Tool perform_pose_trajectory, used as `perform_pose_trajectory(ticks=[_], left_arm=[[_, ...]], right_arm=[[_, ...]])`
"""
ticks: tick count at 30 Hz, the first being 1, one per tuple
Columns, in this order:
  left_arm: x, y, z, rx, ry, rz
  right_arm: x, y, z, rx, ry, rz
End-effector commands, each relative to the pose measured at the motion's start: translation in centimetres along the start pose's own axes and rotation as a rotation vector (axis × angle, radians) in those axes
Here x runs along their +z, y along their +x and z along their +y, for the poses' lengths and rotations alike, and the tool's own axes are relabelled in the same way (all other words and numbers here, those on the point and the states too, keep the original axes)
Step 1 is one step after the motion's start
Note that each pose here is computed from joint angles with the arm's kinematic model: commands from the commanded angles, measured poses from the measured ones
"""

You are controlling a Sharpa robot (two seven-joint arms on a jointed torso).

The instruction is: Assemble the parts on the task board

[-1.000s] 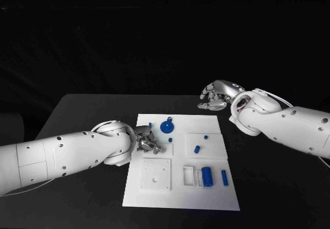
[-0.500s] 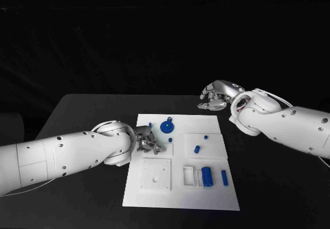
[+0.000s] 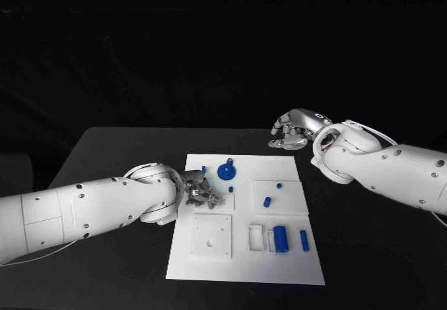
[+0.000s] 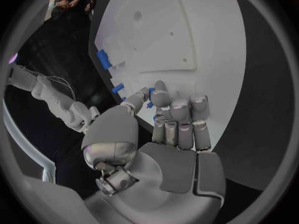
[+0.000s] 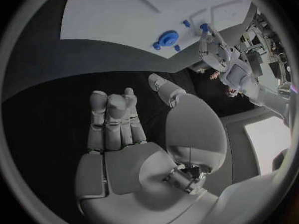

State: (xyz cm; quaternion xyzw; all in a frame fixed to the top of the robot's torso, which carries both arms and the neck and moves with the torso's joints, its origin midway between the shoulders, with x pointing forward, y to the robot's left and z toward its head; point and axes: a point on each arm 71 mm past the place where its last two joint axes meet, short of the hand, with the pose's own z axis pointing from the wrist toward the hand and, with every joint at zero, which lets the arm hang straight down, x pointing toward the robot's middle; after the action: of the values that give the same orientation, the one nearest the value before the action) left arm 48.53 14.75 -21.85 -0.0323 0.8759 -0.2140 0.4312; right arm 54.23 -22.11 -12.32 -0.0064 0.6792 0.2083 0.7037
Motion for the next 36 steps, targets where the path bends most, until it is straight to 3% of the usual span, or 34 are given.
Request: perform_pose_trajectory(ticks=[1, 36], left_arm=[[0.01, 0.12, 0.23, -0.010, -0.007, 0.002], [0.01, 0.11, 0.17, -0.049, 0.016, 0.012]], right_arm=[[-0.02, 0.18, 0.06, -0.009, -0.006, 0.013], [-0.05, 0.38, -0.03, -0.010, -0.005, 0.020]])
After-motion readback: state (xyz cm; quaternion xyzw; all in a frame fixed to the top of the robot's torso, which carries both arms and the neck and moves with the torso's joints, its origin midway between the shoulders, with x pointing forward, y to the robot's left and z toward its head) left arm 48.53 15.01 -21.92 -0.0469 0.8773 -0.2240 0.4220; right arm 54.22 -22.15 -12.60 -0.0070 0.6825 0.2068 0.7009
